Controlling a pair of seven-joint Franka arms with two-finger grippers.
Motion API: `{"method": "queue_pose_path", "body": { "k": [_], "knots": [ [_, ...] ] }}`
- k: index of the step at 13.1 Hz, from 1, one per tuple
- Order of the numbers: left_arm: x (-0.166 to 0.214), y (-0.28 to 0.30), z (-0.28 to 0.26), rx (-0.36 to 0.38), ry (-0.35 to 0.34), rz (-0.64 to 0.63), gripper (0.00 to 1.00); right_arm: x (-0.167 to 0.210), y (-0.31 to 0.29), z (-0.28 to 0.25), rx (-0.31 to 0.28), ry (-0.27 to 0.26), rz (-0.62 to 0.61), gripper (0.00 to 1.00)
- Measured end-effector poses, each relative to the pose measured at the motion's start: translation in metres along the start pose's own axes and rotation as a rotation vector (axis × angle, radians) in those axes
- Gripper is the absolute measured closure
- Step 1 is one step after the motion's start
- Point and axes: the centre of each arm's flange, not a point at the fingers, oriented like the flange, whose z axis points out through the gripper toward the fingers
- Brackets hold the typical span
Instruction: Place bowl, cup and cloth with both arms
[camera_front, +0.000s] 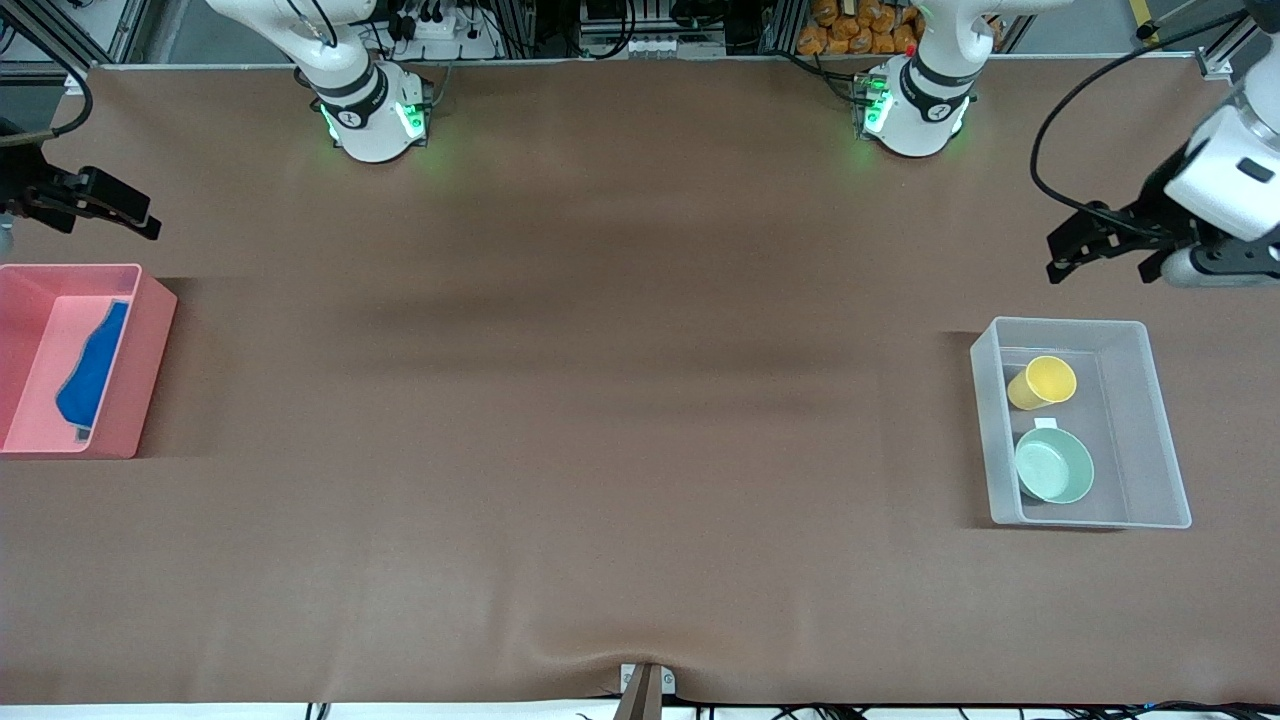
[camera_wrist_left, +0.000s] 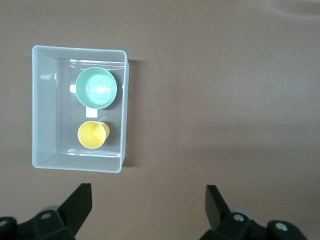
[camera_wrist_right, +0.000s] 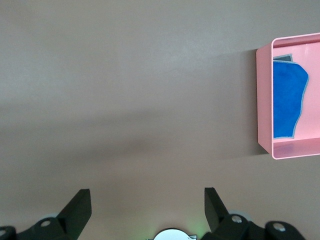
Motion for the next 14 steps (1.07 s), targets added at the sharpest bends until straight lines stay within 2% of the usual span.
{"method": "queue_pose_path", "body": {
  "k": [7,14],
  "knots": [
    [-0.008,-0.003,-0.007,-0.004,0.024,0.004,0.0,0.001,-0.001,-0.004,0.001,0.017,0.01,0.0],
    [-0.002,0.0,-0.017,0.002,-0.024,0.01,0.0,0.0,-0.01,-0.004,-0.001,0.016,-0.005,0.0]
  ]
}}
